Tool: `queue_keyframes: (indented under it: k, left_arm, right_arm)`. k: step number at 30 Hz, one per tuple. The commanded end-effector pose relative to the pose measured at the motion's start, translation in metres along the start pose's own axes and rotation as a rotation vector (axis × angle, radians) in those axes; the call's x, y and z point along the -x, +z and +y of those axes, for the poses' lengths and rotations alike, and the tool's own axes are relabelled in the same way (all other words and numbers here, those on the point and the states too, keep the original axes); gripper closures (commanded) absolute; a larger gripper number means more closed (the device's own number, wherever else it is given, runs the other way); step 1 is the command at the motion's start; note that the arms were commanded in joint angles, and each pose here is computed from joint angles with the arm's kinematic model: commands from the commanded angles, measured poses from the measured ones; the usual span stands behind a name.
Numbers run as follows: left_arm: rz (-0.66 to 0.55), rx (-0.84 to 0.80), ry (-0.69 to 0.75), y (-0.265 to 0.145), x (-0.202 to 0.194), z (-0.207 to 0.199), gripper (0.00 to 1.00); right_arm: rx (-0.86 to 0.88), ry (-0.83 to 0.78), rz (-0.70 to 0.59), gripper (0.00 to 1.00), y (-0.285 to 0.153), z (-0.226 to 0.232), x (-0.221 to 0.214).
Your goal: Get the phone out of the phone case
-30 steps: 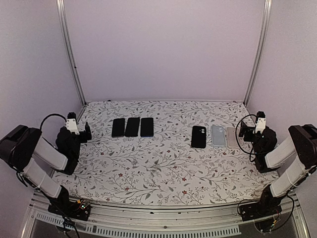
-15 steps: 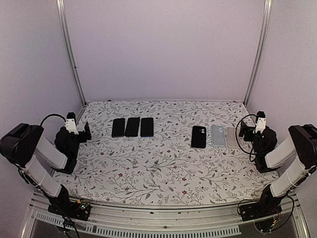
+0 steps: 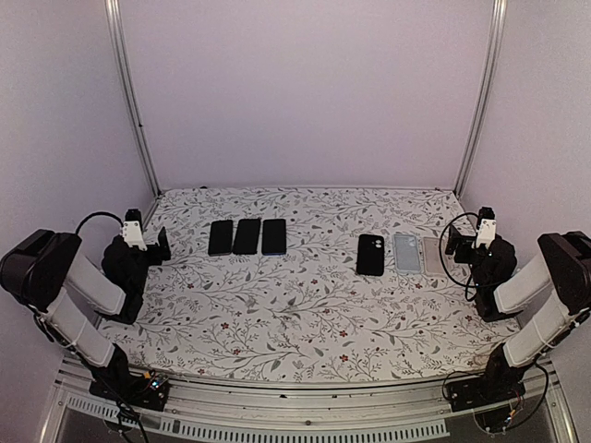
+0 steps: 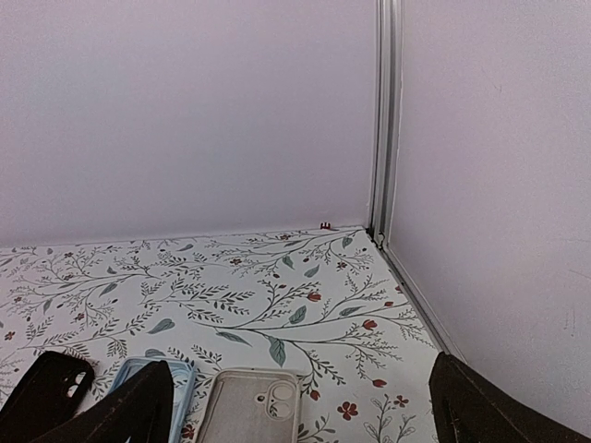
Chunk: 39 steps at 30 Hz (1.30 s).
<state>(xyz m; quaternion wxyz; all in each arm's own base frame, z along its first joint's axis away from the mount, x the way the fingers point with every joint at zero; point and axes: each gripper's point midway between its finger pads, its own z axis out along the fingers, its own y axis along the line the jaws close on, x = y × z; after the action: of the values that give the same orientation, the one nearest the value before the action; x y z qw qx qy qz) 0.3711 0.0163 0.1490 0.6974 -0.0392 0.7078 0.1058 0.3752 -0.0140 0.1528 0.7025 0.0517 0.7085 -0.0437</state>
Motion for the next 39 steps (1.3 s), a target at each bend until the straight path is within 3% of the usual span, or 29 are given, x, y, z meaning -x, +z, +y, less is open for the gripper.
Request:
queue_keyframes:
  k: [1,39]
  left_arm:
    - [-0.025,0.004,-0.012,0.0045,0.0071,0.0028,0.01]
    - [-0.016,-0.022,-0.020,0.0070,0.0057,0.0016,0.01]
  right_arm:
    - [0.002,0.000,-0.023,0.01,0.0022,-0.0002,0.0055]
    - [0.004,0.001,-0.024,0.01,0.0028,-0.0002,0.0061]
